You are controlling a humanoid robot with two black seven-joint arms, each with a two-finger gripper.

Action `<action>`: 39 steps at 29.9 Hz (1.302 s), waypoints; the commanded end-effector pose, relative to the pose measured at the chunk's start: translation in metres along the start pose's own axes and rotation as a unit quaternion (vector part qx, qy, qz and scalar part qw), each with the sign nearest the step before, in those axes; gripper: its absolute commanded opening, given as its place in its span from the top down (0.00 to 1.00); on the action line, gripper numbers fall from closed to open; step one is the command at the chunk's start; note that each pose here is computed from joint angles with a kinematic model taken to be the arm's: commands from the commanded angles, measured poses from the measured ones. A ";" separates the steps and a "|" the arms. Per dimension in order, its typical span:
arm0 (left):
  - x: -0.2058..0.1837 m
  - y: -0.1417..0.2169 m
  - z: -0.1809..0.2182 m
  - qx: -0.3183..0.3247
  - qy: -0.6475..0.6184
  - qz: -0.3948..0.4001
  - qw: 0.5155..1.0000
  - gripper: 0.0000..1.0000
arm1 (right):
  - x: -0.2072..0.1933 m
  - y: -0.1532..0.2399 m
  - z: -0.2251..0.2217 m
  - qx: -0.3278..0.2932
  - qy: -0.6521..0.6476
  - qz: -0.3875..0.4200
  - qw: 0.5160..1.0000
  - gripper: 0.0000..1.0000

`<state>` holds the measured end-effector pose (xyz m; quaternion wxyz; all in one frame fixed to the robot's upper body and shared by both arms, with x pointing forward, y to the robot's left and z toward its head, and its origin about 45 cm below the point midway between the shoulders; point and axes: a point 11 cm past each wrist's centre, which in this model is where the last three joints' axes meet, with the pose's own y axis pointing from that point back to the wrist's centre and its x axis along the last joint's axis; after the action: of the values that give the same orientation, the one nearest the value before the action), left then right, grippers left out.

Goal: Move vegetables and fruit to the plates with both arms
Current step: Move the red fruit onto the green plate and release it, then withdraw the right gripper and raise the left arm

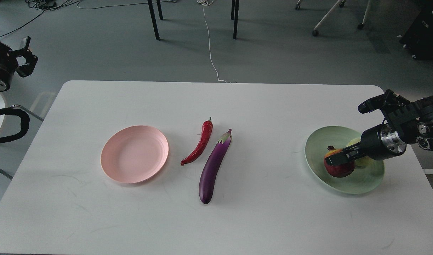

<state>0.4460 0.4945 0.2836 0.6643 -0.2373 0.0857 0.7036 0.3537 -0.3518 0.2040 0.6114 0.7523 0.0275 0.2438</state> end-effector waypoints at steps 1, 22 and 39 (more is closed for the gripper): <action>-0.001 0.000 -0.001 0.000 0.001 -0.001 1.000 0.02 | 0.005 -0.001 -0.005 0.009 -0.002 0.011 1.000 0.05; -0.048 -0.019 0.024 0.052 -0.134 -0.113 0.983 0.02 | 0.144 0.044 0.000 0.109 -0.151 0.323 0.928 0.02; -0.258 0.024 0.001 0.075 -0.427 -0.493 0.754 0.04 | 0.149 0.099 0.042 0.411 -0.531 0.491 0.555 0.02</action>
<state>0.4363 0.3084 0.3997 0.8946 0.0930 -0.2314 0.3709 0.4801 -0.3375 0.3369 -0.0204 0.8360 -0.5451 0.0597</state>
